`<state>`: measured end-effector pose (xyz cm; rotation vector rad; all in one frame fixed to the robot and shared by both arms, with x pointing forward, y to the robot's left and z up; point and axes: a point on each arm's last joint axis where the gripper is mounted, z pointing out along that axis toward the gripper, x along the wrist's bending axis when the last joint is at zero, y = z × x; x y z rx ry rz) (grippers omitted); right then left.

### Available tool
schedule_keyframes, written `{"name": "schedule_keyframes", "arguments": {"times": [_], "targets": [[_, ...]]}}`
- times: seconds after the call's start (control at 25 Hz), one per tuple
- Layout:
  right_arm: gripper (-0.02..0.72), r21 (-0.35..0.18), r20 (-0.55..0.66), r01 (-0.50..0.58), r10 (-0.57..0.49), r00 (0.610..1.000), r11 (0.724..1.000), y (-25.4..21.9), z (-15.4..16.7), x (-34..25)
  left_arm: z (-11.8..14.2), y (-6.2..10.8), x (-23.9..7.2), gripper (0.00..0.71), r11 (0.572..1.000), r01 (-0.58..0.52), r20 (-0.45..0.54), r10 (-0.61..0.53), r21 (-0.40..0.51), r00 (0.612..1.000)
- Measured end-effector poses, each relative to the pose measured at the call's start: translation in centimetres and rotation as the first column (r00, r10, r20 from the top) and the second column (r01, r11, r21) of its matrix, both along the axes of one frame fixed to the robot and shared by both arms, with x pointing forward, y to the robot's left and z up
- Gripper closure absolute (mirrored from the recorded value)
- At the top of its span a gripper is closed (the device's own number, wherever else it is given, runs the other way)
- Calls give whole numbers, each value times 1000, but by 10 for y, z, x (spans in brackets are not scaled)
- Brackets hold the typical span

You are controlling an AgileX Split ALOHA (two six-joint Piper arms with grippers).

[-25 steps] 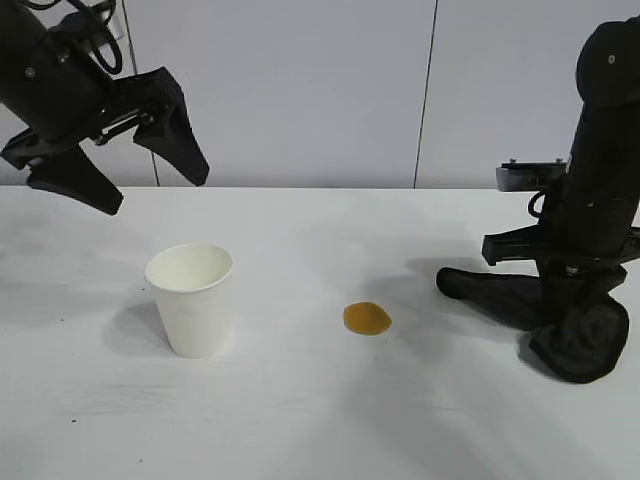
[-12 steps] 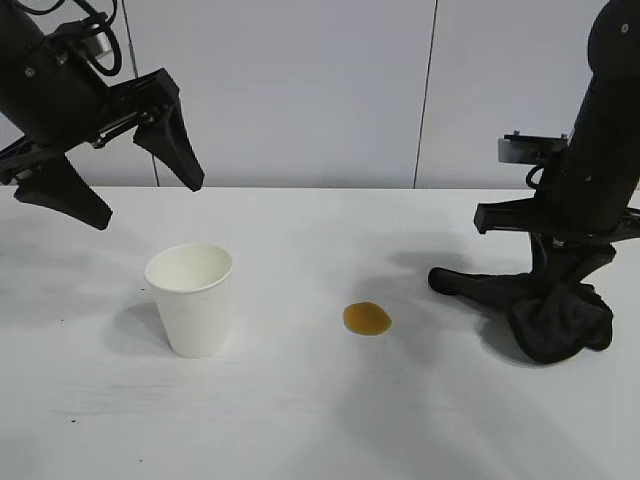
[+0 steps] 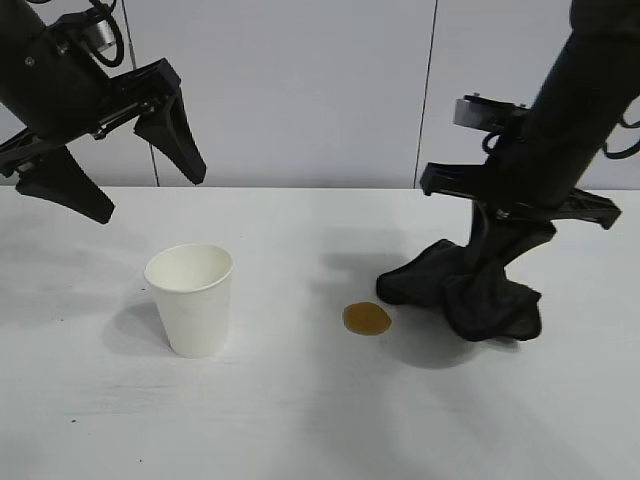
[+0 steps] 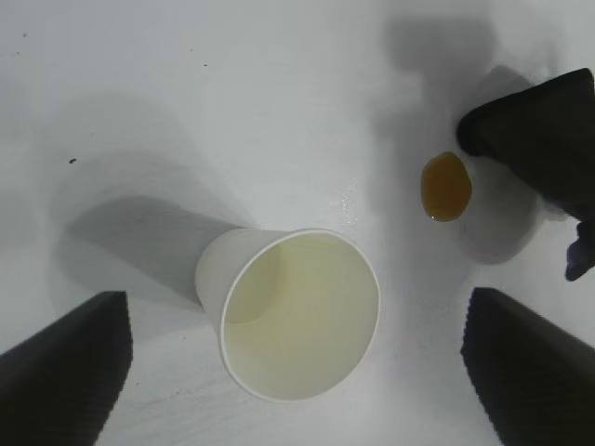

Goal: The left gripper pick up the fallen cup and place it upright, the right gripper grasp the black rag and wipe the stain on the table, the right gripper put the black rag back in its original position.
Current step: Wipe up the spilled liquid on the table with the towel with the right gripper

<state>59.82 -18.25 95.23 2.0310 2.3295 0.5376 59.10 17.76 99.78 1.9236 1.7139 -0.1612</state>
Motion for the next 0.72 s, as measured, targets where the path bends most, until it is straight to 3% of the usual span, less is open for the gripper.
{"name": "schedule_keyframes", "arguments": {"times": [0.28,0.52,0.72], "targets": [[669,24,20,-64,64,998,998,50,-18,-5,0,0,0,16,1000,2,-4,-2,0,1000],[669,30,-42,-27,28,999,999,55,-59,1,0,0,0,16,1000,2,-4,-2,0,1000],[670,37,-45,-24,26,999,999,57,-64,3,0,0,0,16,1000,2,-4,-2,0,1000]]}}
